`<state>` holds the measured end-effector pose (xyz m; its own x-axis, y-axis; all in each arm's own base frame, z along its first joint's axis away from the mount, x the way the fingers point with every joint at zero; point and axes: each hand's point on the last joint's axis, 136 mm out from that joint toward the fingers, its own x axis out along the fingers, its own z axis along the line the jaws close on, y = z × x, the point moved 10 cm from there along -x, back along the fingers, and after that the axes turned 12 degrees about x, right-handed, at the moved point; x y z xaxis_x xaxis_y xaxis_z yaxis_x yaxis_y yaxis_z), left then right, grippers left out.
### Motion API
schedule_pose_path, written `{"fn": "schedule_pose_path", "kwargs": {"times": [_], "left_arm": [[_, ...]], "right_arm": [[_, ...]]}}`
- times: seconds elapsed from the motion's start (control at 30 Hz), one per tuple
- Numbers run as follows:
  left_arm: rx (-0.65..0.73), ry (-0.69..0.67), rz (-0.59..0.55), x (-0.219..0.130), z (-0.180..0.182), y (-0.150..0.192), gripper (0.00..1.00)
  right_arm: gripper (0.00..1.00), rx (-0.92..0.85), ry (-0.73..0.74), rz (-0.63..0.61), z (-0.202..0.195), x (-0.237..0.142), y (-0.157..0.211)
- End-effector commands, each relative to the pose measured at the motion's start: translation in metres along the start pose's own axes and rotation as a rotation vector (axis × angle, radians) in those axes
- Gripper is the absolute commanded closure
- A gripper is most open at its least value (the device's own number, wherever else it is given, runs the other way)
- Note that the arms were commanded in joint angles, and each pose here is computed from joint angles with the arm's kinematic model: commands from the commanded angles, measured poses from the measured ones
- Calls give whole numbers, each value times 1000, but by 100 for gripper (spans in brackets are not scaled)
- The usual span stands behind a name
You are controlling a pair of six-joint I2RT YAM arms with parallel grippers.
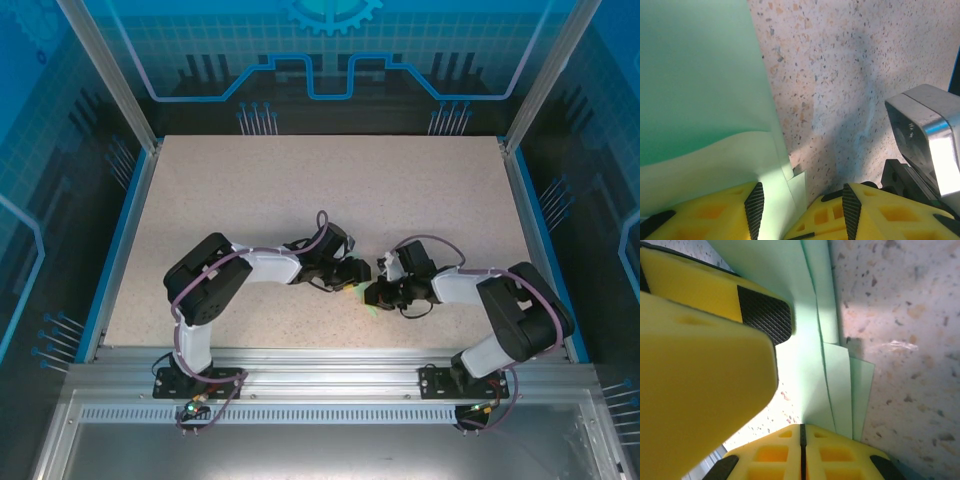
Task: Fold a paper plane with a square sheet of paper (pick it up from the middle)
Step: Fold the wing for the fifth time at the center of the table.
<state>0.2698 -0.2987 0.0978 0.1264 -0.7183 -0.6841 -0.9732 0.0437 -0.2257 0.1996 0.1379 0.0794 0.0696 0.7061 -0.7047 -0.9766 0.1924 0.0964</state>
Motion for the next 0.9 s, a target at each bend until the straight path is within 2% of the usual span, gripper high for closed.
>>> {"fn": "schedule_pose_path", "kwargs": {"times": [0.0, 0.27, 0.4, 0.53, 0.7, 0.87], "left_arm": [[-29, -81, 65, 10, 17, 9, 51], [-42, -88, 73, 13, 20, 10, 51], [-46, -82, 73, 13, 21, 10, 51], [-43, -76, 73, 13, 20, 9, 51], [-39, -72, 80, 13, 19, 10, 51], [-35, -60, 82, 13, 18, 10, 51]], "right_arm": [[92, 88, 128, 82, -28, 0, 27], [90, 102, 147, 80, -35, -14, 46], [88, 135, 231, 78, -45, -18, 54], [87, 151, 250, 77, -47, -19, 55], [88, 109, 227, 70, -32, -28, 54], [85, -3, 127, -15, 4, -43, 44]]}}
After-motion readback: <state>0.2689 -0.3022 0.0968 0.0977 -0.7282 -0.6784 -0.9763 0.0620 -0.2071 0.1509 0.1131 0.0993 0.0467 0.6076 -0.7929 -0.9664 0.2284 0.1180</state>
